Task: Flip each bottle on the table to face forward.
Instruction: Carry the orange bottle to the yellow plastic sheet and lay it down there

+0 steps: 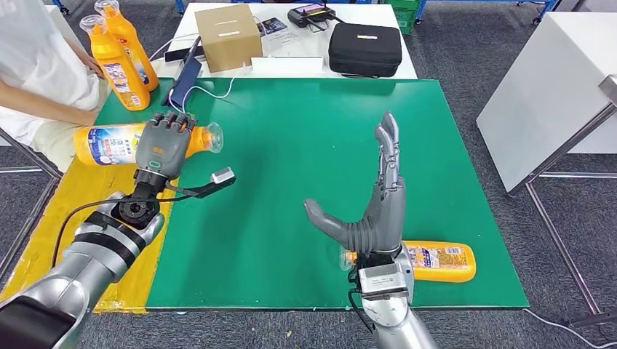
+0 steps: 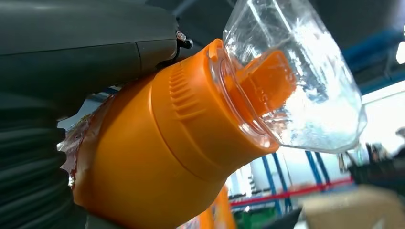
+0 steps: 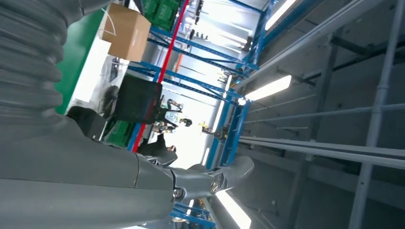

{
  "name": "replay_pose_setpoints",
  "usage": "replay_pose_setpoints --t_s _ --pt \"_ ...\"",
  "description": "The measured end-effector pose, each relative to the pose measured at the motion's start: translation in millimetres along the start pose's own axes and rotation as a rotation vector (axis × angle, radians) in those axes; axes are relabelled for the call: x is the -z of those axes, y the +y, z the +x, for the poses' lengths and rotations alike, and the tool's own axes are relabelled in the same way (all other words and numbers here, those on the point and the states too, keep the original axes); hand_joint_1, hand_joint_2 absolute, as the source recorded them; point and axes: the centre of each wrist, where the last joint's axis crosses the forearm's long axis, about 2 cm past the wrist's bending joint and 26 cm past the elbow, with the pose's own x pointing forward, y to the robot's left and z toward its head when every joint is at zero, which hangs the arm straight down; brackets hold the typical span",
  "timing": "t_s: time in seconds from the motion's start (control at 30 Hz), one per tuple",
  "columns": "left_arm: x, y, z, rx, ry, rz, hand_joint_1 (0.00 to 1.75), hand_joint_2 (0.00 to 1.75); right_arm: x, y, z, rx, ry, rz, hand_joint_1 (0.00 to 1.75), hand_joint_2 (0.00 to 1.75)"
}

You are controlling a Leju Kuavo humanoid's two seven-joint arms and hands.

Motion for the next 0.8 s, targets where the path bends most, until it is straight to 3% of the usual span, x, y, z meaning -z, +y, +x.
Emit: replay_pose_setpoints --t_s 0.27,0.8 --pt "-26.2 -27.5 -18.5 0.106 -0.064 -0.126 1.75 1.75 0.7 -2.2 1.0 0.003 -0.014 0.009 0.00 1.75" --pt "-53.6 -44.8 -30.6 0.118 -0.122 -0.234 1.75 1.75 0.7 -3.6 0.1 -0.003 -0.018 0.026 0.00 1.75"
